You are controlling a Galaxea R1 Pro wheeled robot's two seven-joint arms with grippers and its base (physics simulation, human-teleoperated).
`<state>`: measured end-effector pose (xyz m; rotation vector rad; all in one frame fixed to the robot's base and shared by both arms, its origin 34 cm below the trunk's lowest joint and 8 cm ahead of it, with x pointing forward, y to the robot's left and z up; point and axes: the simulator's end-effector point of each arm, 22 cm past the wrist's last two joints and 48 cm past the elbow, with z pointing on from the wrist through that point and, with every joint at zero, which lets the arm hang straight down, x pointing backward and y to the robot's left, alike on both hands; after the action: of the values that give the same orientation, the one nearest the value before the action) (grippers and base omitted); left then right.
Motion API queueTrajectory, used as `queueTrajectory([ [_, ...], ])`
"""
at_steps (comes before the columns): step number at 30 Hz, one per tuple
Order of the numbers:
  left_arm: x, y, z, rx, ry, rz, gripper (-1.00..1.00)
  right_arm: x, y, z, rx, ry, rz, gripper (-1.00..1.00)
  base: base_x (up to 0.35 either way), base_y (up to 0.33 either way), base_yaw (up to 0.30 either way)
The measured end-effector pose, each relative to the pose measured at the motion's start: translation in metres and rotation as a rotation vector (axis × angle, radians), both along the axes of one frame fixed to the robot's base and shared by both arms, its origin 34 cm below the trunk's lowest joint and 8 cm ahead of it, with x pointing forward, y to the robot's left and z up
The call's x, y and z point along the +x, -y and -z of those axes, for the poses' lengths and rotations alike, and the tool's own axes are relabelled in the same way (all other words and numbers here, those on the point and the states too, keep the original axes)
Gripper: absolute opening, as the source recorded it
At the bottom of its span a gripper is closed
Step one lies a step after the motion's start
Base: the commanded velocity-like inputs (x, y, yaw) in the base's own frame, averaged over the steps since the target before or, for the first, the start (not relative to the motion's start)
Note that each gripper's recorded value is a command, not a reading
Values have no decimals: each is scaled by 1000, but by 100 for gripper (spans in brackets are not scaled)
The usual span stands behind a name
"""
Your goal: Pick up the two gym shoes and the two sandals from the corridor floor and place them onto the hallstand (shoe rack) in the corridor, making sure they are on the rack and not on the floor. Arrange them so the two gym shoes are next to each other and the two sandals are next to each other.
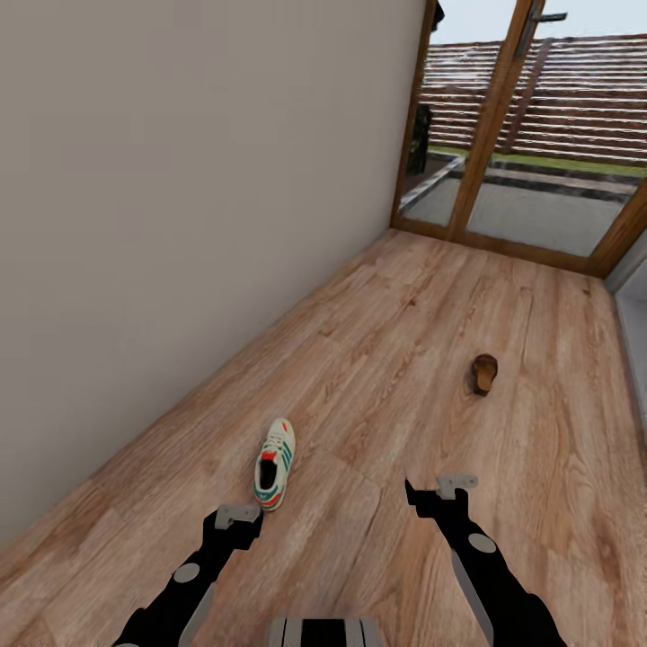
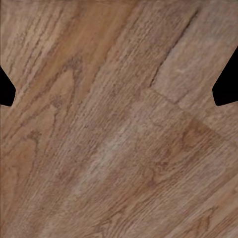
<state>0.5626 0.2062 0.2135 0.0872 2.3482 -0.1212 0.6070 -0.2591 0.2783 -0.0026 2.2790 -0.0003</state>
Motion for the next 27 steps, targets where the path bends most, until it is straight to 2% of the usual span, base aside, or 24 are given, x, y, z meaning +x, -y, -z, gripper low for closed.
queueTrajectory([
  [5,-8,0,13,0,-27,0,100,-7,0,15,0,-27,0,100,0,0,-126],
  [18,-27,0,42,0,-85,0,100,-21,0,46,0,-85,-1,100,0,0,-36],
  [27,-28,0,43,0,-87,0,100,-22,0,47,0,-88,-1,100,0,0,-10],
])
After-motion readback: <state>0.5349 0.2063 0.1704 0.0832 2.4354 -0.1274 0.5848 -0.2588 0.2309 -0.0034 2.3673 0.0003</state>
